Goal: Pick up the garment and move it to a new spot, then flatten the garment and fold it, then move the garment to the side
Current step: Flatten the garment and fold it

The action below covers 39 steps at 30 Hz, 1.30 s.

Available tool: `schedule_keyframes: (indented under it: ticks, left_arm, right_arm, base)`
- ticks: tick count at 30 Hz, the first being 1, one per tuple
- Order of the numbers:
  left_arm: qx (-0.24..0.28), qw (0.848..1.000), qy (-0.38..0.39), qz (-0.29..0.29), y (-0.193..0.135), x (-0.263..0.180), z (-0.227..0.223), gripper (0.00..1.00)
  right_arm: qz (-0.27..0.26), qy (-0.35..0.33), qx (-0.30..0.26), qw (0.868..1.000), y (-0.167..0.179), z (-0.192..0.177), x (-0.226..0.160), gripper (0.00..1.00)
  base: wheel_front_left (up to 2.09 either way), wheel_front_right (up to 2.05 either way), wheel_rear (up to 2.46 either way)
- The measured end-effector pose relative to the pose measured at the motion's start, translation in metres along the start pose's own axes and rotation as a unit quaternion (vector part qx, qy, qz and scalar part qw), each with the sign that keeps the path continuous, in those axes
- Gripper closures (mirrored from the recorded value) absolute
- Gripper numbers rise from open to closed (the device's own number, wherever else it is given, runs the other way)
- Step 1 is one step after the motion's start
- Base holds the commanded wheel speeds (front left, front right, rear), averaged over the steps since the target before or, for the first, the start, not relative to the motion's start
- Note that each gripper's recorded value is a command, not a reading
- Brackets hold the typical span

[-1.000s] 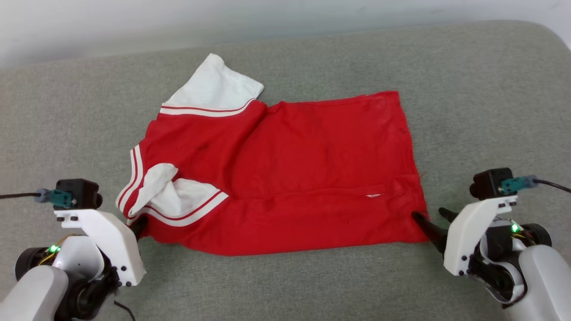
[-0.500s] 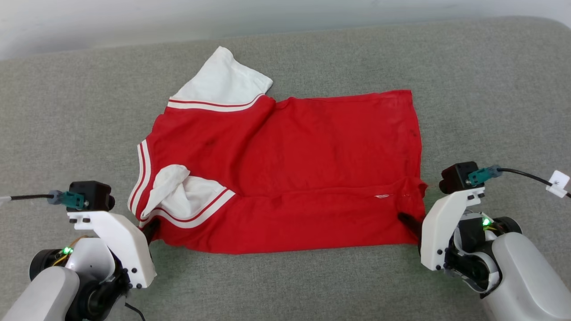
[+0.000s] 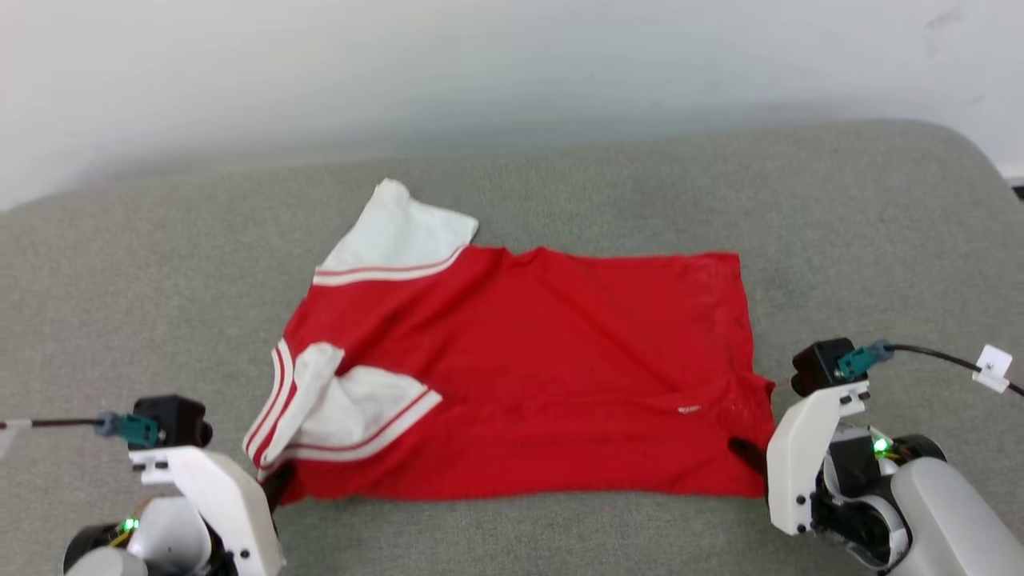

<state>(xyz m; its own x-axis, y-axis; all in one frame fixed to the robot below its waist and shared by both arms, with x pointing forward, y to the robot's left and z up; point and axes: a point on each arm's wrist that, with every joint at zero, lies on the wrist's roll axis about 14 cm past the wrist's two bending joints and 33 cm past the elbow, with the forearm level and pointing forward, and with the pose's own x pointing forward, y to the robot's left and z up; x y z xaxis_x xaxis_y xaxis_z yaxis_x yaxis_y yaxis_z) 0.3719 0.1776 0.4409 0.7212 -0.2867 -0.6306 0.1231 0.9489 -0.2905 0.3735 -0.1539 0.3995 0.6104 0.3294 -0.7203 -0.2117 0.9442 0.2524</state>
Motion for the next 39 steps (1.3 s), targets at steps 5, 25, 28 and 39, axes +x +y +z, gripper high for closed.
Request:
schedule_keyframes:
  ticks: [5, 25, 28, 39]
  left_arm:
    - [-0.014, 1.0, -0.004, 0.008, 0.0, -0.026, -0.016, 1.0]
    - [-0.076, 0.997, -0.018, 0.014, 0.004, -0.013, -0.044, 0.0]
    - [-0.05, 0.996, -0.07, 0.02, 0.006, -0.014, -0.017, 0.0]
    - [0.052, 0.955, -0.291, 0.009, -0.025, -0.018, 0.11, 0.0]
  right_arm:
    - [0.003, -0.006, -0.003, 1.0, 0.005, -0.009, -0.02, 1.0]
    - [-0.038, -0.145, 0.0, 0.989, -0.018, 0.01, -0.035, 0.0]
    - [-0.059, -0.226, -0.006, 0.972, -0.025, 0.033, -0.052, 0.0]
    - [-0.105, -0.401, -0.019, 0.91, -0.026, 0.089, -0.103, 0.0]
  base:
    - [0.0, 0.0, 0.0]
    - [0.0, 0.0, 0.0]
    - [0.0, 0.0, 0.0]
    - [0.0, 0.0, 0.0]
